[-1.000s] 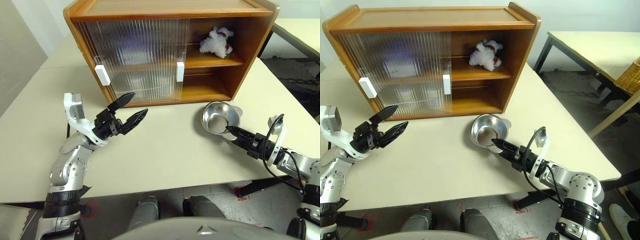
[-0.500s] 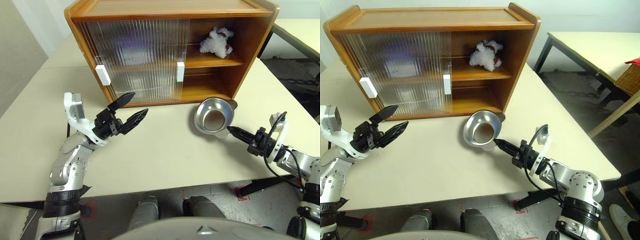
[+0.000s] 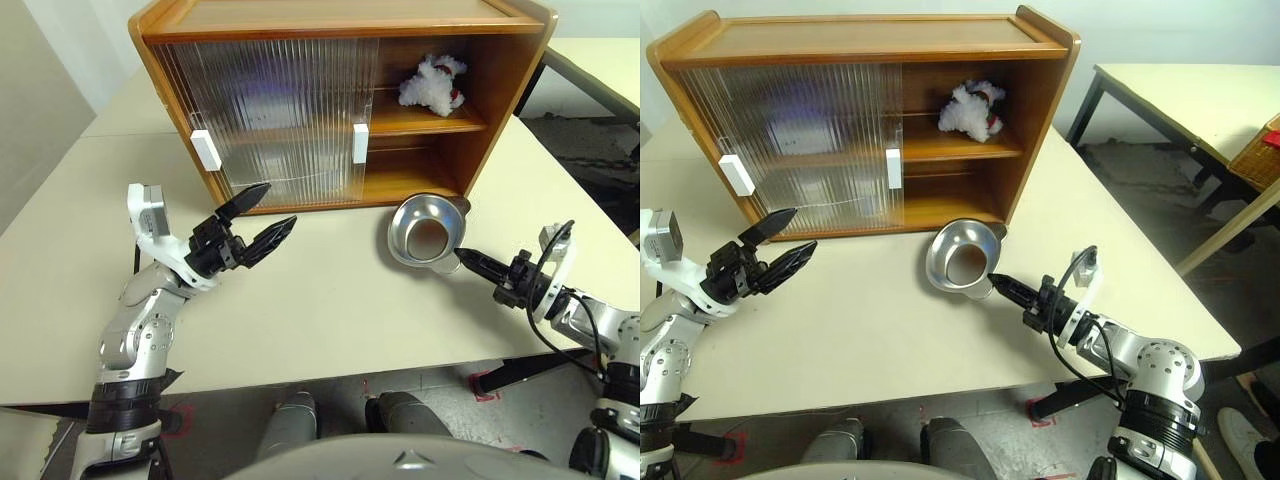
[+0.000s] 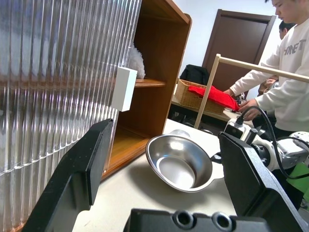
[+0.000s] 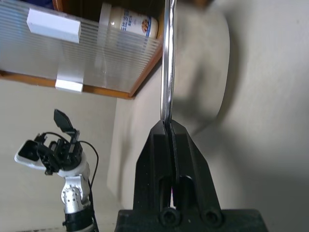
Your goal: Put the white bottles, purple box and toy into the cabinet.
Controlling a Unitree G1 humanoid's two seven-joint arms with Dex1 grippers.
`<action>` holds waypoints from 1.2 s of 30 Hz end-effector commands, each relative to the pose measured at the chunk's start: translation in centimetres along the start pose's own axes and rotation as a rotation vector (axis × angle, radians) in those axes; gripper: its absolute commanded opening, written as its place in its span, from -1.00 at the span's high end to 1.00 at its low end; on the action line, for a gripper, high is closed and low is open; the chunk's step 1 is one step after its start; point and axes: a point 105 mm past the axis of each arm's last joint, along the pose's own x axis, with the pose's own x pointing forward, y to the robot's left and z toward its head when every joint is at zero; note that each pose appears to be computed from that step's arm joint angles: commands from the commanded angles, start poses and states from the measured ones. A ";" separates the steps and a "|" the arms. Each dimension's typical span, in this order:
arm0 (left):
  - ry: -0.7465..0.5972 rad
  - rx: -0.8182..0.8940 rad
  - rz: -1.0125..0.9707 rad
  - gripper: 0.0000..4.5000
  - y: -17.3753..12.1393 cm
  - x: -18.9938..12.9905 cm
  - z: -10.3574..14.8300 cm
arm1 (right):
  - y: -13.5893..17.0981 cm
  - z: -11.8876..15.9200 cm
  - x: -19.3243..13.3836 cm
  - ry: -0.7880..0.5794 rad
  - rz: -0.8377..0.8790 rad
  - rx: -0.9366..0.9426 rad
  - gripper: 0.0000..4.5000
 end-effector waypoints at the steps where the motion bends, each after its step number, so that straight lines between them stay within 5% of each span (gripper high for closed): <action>1: 0.018 0.007 -0.008 -1.00 0.0 0.1 -0.2 | 0.4 0.8 0.0 -0.034 0.020 0.018 0.99; 20: 0.014 0.009 -0.006 -1.00 -0.1 0.2 -0.2 | 1.1 2.2 0.5 -0.087 0.049 0.078 0.99; 25: 0.013 0.010 -0.007 -1.00 -0.1 0.2 -0.2 | -3.2 -1.1 -0.4 0.055 -0.196 0.110 0.99; 32: 0.015 0.014 -0.005 -1.00 -0.1 0.1 -0.1 | -3.0 -1.6 -0.2 0.080 -0.186 0.116 0.99; 36: 0.016 0.014 -0.006 -1.00 -0.1 0.0 -0.1 | -2.5 -1.4 -0.2 0.086 -0.176 0.104 0.52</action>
